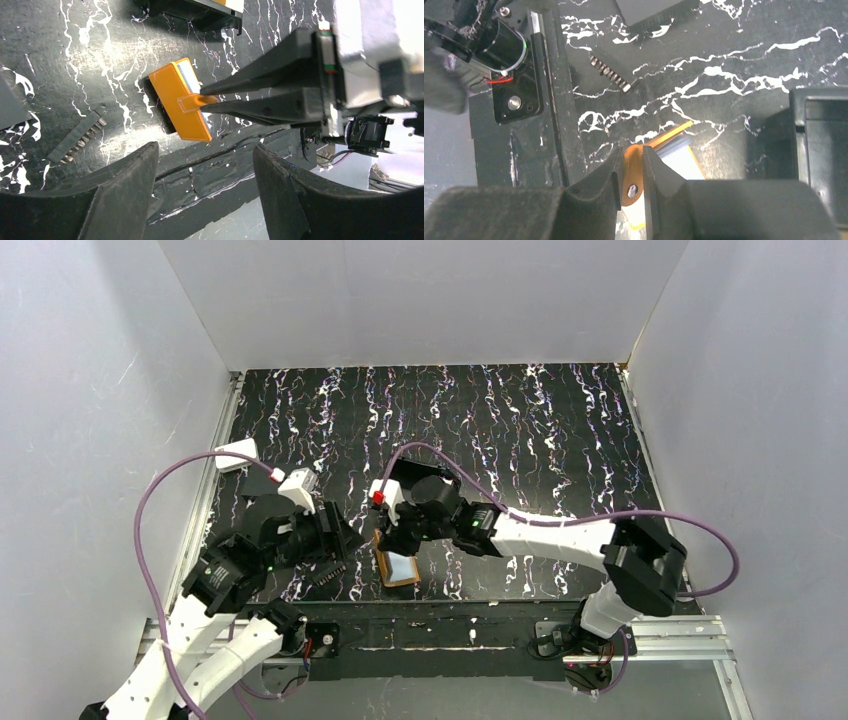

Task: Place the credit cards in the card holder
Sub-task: Close the card holder at the center of the board.

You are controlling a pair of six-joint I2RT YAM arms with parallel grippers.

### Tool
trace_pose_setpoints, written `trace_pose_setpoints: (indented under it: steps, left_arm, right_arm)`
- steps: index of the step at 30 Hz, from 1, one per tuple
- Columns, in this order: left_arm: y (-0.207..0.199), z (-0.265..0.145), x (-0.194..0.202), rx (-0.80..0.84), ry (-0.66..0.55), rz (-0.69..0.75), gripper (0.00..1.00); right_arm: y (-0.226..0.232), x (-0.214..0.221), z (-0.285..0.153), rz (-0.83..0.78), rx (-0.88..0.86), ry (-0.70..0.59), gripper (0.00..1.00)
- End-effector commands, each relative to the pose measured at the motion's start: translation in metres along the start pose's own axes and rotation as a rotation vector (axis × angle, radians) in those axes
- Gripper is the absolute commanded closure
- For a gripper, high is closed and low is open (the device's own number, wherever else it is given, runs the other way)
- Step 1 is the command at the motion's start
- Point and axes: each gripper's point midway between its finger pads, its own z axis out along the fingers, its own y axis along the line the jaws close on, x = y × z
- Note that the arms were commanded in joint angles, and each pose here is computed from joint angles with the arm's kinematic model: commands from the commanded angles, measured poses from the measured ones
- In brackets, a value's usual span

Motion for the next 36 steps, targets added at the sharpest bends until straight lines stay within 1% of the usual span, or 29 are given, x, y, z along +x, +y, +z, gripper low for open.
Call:
trace_pose_setpoints:
  steps: [1,3,6,8,11,14,16,19,25,27,31,36]
  left_arm:
    - [-0.008,0.016,-0.002,0.027,0.016,-0.035,0.32]
    - [-0.015,0.025,0.002,0.062,0.049,-0.050,0.32]
    - [-0.028,0.041,0.012,0.127,0.133,-0.079,0.35]
    - [-0.037,0.053,0.020,0.173,0.194,-0.104,0.38]
    - [-0.042,0.070,0.026,0.202,0.235,-0.138,0.41]
    - [-0.043,0.086,0.035,0.218,0.278,-0.174,0.47]
    - [-0.046,0.097,0.041,0.244,0.308,-0.207,0.52]
    - [-0.046,0.111,0.051,0.261,0.345,-0.238,0.61]
    - [-0.036,0.137,0.079,0.240,0.432,-0.249,0.71]
    - [-0.029,0.146,0.090,0.206,0.451,-0.249,0.76]
    - [-0.005,0.159,0.105,0.119,0.448,-0.235,0.81]
    - [0.020,0.166,0.127,0.028,0.486,-0.225,0.85]
  right_arm:
    - [-0.006,0.010,-0.028,-0.027,0.070,0.054,0.99]
    - [-0.015,0.024,-0.037,-0.074,0.123,0.092,0.99]
    - [-0.023,0.050,-0.042,-0.113,0.152,0.142,0.98]
    - [-0.027,0.068,-0.040,-0.108,0.157,0.173,0.98]
    - [-0.037,0.092,-0.037,-0.078,0.190,0.201,0.98]
    - [-0.045,0.106,-0.036,-0.060,0.237,0.245,0.98]
    - [-0.046,0.106,-0.038,-0.054,0.247,0.243,0.98]
    - [-0.050,0.106,-0.043,-0.054,0.280,0.236,0.98]
    - [-0.048,0.106,-0.051,-0.041,0.297,0.257,0.98]
    - [-0.049,0.106,-0.054,-0.035,0.314,0.262,0.97]
    - [-0.048,0.101,-0.057,-0.063,0.347,0.266,0.95]
    - [-0.047,0.093,-0.055,-0.150,0.402,0.318,0.92]
